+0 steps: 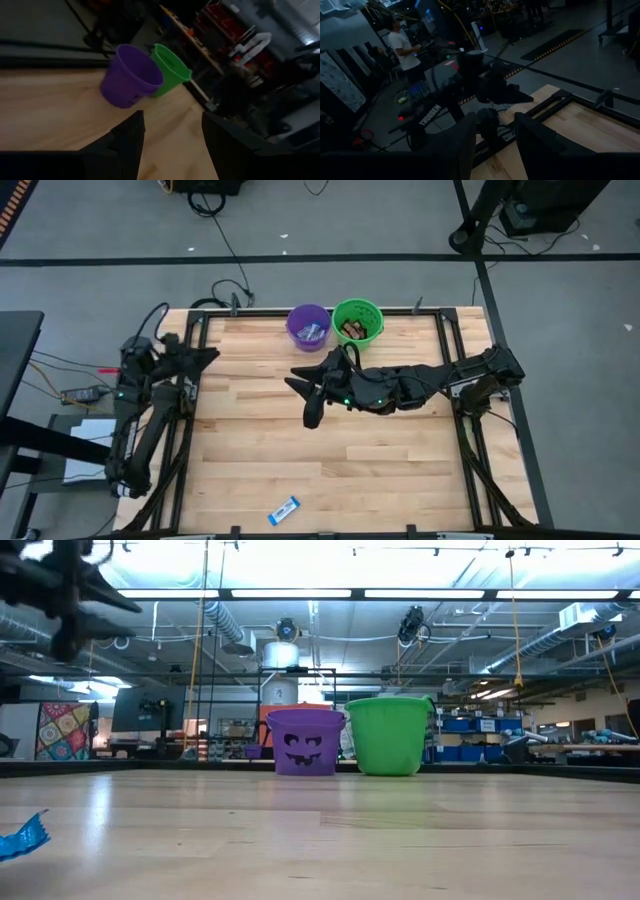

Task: Sort candy by brand, put in halloween buckets
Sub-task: Put the white chocolate bar into the purple bucket

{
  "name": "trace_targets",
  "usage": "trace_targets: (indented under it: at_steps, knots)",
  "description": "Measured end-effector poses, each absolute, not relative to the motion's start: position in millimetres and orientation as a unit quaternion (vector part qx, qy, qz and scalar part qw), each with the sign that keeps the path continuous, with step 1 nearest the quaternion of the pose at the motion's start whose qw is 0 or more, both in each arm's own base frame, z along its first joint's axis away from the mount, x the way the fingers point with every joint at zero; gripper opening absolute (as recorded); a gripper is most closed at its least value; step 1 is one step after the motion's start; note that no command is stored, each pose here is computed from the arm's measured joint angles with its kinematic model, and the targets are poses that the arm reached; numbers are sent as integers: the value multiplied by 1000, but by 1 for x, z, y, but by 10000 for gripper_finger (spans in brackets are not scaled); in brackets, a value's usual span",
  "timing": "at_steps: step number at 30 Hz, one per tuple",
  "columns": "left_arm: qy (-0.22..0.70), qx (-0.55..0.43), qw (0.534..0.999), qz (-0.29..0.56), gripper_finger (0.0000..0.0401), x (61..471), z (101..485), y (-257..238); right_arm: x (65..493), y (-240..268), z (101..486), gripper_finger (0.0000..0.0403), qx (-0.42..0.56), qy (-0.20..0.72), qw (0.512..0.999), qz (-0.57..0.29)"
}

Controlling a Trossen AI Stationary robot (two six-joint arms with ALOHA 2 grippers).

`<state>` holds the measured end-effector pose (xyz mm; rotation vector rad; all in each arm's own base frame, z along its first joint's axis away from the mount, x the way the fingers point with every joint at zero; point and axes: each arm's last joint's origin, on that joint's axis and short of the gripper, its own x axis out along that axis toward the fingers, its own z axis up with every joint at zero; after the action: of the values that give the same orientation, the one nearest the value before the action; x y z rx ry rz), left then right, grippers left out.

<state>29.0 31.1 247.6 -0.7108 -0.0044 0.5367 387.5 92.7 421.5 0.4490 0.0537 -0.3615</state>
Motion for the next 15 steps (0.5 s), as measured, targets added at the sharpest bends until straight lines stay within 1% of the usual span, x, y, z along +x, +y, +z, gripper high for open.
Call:
trace_targets:
  at_steps: [3,7,9,12,15]
  knots:
    - [-12,-371,896,245,202,32,232,43,388,91,421,146,221,26,958,-181]
    - [-29,-375,895,238,202,35,217,55,389,87,421,146,221,25,957,-185]
    - [-36,-373,901,219,202,37,216,57,389,85,421,146,221,25,957,-187]
    - [-35,-353,920,164,202,39,221,55,390,83,421,146,221,25,957,-187]
    - [-24,-348,929,122,202,42,226,51,390,80,421,146,221,24,956,-191]
